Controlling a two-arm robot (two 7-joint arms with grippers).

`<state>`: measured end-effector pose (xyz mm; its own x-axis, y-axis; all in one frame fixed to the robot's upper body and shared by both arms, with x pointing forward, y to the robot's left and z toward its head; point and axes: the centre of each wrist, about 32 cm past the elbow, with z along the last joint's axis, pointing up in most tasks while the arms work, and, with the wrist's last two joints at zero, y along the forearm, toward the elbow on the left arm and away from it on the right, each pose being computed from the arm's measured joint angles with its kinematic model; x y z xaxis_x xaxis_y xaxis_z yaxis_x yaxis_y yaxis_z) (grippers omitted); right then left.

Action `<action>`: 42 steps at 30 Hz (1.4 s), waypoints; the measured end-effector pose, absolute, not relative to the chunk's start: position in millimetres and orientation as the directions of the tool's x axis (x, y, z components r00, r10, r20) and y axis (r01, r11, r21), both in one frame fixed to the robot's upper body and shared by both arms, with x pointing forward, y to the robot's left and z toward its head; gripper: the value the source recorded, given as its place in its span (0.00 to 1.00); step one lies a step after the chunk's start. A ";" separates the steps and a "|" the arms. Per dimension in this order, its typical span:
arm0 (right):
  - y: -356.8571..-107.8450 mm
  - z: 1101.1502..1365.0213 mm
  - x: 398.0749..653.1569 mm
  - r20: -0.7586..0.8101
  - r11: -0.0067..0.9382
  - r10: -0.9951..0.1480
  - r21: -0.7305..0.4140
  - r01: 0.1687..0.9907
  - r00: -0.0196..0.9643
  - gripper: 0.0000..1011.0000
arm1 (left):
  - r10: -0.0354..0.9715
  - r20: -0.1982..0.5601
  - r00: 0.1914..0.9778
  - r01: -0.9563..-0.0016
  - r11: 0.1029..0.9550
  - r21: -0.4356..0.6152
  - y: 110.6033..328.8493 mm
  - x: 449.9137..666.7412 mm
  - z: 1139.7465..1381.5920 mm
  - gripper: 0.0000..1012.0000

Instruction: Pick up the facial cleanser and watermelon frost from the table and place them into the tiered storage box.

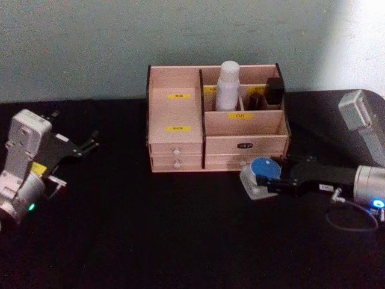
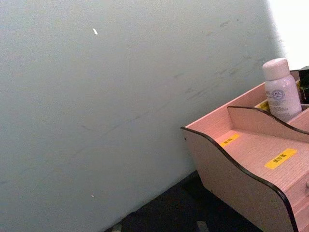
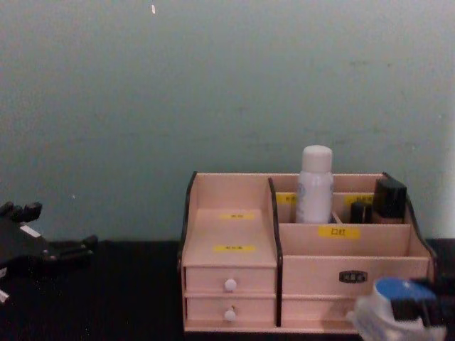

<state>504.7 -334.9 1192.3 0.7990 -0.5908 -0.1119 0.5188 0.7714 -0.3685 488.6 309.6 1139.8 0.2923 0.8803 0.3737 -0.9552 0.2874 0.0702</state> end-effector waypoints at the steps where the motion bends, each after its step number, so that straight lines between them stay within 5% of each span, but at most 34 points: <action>1: -334.0 1194.1 506.1 -0.111 0.776 -0.587 -0.361 0.517 0.802 0.72 | 0.880 0.374 0.292 -0.955 0.287 0.070 309.7 488.6 1139.8 0.99; 23: -268.7 1226.0 584.5 -0.001 0.856 -0.484 -0.210 0.473 0.875 0.72 | 0.880 0.374 0.292 -0.955 0.287 0.070 309.6 488.6 1139.8 0.99; 42: -229.6 1225.5 630.8 -0.001 0.871 -0.445 -0.231 0.433 0.895 0.72 | 0.880 0.374 0.292 -0.955 0.287 0.070 309.7 488.6 1139.8 0.99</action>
